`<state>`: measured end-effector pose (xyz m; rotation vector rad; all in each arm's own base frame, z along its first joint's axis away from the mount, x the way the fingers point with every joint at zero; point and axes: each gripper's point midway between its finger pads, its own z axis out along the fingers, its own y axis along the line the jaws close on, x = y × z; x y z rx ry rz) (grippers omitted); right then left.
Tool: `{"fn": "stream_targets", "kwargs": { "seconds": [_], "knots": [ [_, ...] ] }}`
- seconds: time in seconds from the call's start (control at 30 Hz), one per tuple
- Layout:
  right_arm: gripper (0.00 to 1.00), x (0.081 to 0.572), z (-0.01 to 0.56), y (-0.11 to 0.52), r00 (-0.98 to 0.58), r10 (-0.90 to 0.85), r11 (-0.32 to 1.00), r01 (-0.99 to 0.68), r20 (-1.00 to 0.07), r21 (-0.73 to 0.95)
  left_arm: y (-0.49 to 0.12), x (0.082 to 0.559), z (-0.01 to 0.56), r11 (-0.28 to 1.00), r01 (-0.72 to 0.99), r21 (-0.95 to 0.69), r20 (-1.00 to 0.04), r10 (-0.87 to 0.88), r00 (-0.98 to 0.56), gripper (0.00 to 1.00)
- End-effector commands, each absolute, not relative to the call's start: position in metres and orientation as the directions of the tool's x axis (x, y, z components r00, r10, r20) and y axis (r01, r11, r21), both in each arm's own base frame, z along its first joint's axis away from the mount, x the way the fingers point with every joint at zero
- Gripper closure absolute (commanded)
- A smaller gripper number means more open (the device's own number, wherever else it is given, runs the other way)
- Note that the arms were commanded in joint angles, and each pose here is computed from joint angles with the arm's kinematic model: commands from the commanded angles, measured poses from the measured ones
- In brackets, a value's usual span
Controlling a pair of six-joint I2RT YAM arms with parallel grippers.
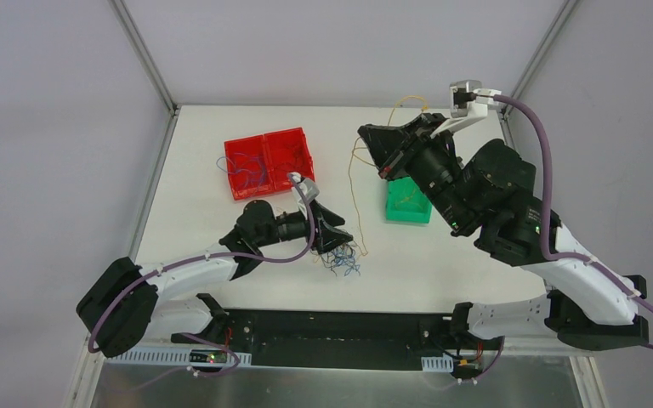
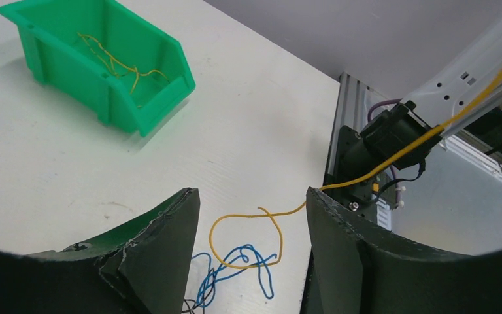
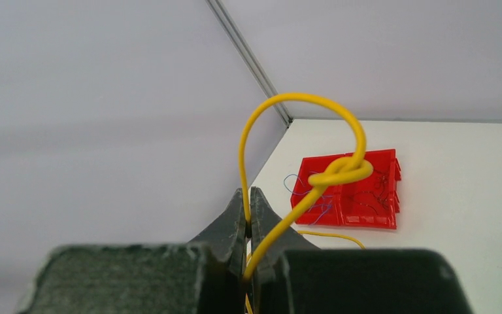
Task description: Untangle the cables
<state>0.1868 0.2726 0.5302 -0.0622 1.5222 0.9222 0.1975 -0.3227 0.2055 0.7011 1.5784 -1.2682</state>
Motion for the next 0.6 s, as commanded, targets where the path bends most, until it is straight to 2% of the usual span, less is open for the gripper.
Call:
{"fn": "stream_targets", "kwargs": {
  "seconds": [0.0,0.3,0.5,0.57],
  "knots": [
    [1.0,0.192,0.546,0.257,-0.157,0.5,0.694,-0.517,-0.852,0.502,-0.326,0.179,0.251,0.171,0.931,-0.322,-0.934,-0.216,-0.284,0.37],
    [1.0,0.193,0.543,0.264,-0.166,0.495,0.69,-0.521,-0.853,0.502,-0.331,0.146,0.266,0.015,0.977,-0.214,-0.943,-0.262,-0.203,0.29],
    [1.0,0.195,0.539,0.275,-0.178,0.491,0.685,-0.526,-0.853,0.504,-0.36,0.153,0.25,0.021,0.976,-0.219,-0.958,-0.195,-0.211,0.3],
    [1.0,0.195,0.539,0.278,-0.182,0.492,0.683,-0.526,-0.851,0.507,-0.37,0.155,0.246,0.011,0.973,-0.231,-0.959,-0.174,-0.226,0.34]
  ]
}}
